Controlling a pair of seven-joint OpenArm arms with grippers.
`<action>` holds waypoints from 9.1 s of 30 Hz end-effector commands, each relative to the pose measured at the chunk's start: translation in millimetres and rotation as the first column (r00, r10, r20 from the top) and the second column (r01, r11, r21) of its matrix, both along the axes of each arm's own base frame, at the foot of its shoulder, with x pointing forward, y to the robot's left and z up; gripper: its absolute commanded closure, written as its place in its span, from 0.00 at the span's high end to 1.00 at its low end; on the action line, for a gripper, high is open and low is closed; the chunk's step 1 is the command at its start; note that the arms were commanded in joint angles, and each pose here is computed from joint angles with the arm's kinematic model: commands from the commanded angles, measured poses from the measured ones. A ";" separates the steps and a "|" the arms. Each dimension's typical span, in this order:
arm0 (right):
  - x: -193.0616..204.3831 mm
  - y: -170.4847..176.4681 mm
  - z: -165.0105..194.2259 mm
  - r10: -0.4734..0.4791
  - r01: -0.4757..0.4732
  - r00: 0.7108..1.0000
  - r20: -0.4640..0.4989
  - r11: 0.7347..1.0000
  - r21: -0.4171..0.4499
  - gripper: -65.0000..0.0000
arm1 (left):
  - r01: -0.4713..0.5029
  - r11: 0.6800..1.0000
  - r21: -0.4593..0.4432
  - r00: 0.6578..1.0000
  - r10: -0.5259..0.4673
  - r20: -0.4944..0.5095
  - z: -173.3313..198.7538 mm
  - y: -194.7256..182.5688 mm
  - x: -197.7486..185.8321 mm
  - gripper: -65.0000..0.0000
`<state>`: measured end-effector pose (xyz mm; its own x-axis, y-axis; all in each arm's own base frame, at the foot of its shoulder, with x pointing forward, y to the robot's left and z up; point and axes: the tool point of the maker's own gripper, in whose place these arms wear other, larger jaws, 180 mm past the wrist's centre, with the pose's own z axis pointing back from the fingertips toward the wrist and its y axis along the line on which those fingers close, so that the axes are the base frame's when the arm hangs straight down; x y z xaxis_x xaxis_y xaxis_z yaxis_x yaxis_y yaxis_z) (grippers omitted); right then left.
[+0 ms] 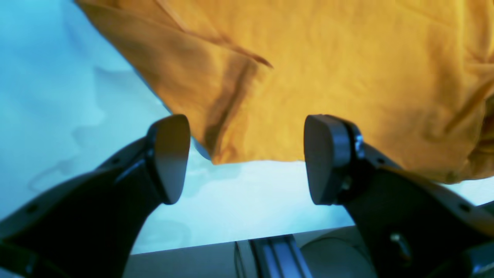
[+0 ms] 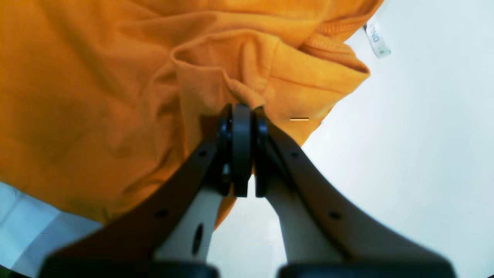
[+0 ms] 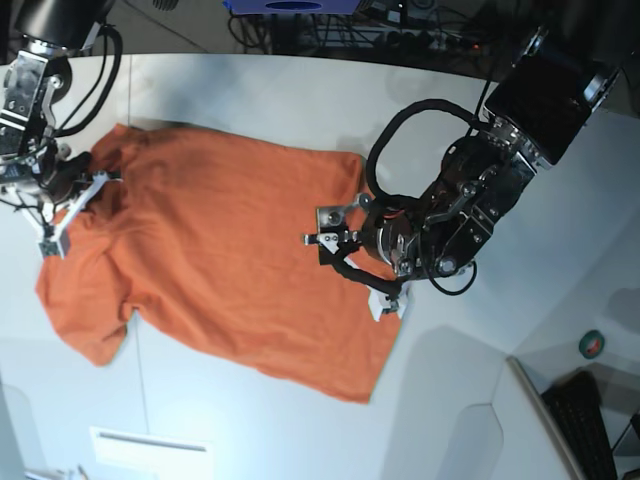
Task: Layout the t-shirt on the table in an organized manner, then fold the t-shirt properly
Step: 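Lower the left gripper and grasp the t-shirt's hem corner, then pull the hem corner away from the right gripper to stretch the shirt, then release the shirt with both grippers and reposition them at its edges, then grasp the shirt edges with both grippers and tug them apart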
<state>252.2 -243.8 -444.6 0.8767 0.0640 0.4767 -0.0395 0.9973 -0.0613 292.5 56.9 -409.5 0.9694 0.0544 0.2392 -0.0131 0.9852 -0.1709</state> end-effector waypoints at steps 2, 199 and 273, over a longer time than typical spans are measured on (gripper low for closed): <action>10.4 -4.7 10.1 0.003 -0.003 0.999 0.039 1.000 -0.013 0.00 | 0.017 1.000 0.017 1.000 -0.017 0.015 2.7 -0.4 8.5 0.68; 38.1 -80.5 -50.7 -0.411 0.402 0.912 -0.014 0.885 0.233 0.00 | -0.620 0.761 -0.191 0.654 0.635 0.411 9.2 141.4 -37.1 0.80; -106.8 -42.8 -52.9 -0.605 0.537 0.797 -0.002 0.706 0.461 0.04 | -0.510 0.834 -0.209 0.793 0.551 0.262 -77.1 132.7 -65.8 0.00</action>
